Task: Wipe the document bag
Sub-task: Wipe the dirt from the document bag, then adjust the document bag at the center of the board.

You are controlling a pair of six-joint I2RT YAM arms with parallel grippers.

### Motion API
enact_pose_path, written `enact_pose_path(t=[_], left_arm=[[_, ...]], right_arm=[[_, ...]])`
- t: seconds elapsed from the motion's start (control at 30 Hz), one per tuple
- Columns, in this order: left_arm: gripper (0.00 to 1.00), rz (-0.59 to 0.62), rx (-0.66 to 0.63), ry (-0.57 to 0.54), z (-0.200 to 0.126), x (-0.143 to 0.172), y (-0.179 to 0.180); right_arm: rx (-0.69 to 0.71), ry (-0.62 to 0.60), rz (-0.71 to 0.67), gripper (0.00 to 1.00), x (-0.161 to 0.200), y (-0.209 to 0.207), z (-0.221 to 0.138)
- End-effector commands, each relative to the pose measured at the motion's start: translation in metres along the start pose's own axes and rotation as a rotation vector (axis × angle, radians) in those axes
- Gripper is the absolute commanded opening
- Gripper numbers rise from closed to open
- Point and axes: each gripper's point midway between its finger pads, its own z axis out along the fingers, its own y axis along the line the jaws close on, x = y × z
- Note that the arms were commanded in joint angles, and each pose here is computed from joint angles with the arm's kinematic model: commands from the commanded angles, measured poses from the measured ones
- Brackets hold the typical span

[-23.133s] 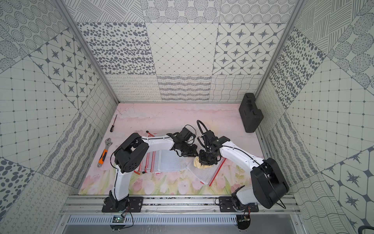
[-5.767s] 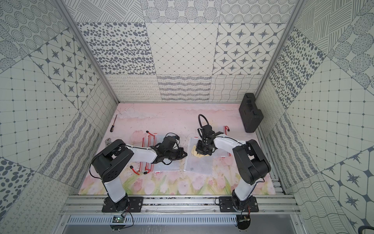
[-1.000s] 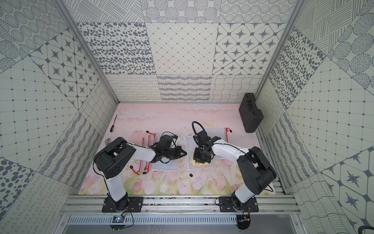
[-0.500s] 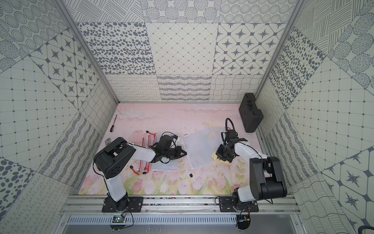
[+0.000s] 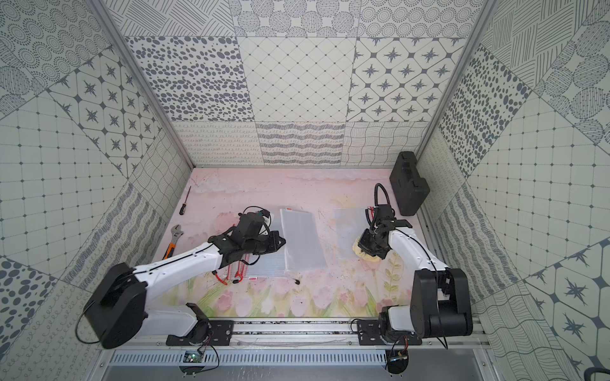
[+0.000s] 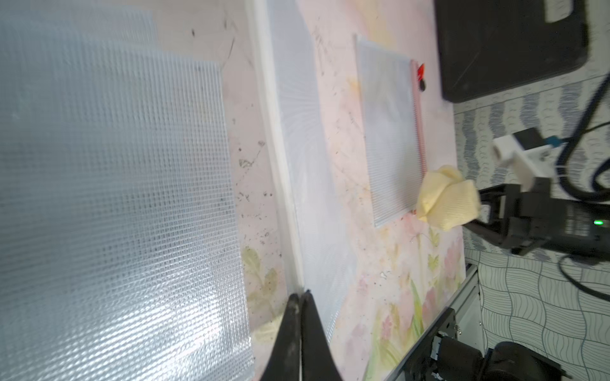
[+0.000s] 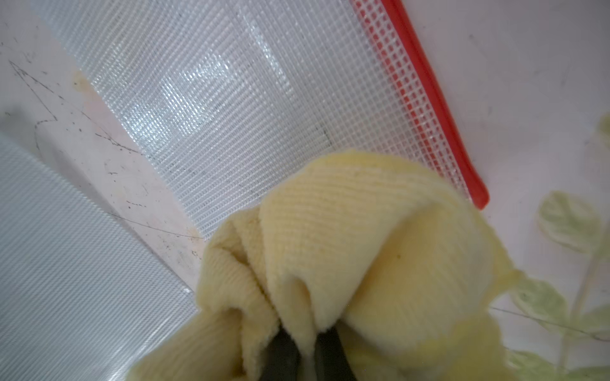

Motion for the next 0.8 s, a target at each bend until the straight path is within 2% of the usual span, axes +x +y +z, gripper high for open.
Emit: enact_pose_path(t=[0.0, 0.13, 0.2, 0.3, 0.4, 0.6, 0.7, 0.77], left_arm=[[0.00, 0.130, -0.387, -0.059, -0.105, -0.002, 0.052], [0.00, 0.111, -0.605, -0.158, -0.196, -0.017, 0.065], [0.00, 0.098, -0.705, -0.167, -0.229, -0.023, 0.068], [0.00, 0.114, -0.744, -0.106, -0.237, -0.034, 0.055], [0.00, 0.184, -0.740, 0.006, -0.209, -0.045, 0.031], [0.00, 0.453, -0.829, 0.264, -0.118, -0.049, -0.027], [0.00, 0.563, -0.767, 0.351, -0.056, -0.033, -0.060], [0.00, 0.565, -0.656, 0.411, -0.013, -0.013, -0.081]], right_arm=[[-0.029, 0.012, -0.017, 0.00, 0.005, 0.002, 0.003], [-0.049, 0.032, -0.020, 0.00, 0.008, 0.005, 0.007], [-0.054, 0.034, -0.027, 0.00, 0.009, 0.006, 0.007], [-0.064, 0.035, -0.036, 0.00, 0.010, 0.008, 0.006], [-0.068, 0.034, -0.040, 0.00, 0.013, 0.008, 0.004], [-0.070, 0.016, -0.052, 0.00, 0.022, 0.002, -0.005], [-0.063, -0.004, -0.057, 0.00, 0.027, -0.003, -0.012], [-0.059, -0.016, -0.065, 0.00, 0.028, -0.005, -0.018]])
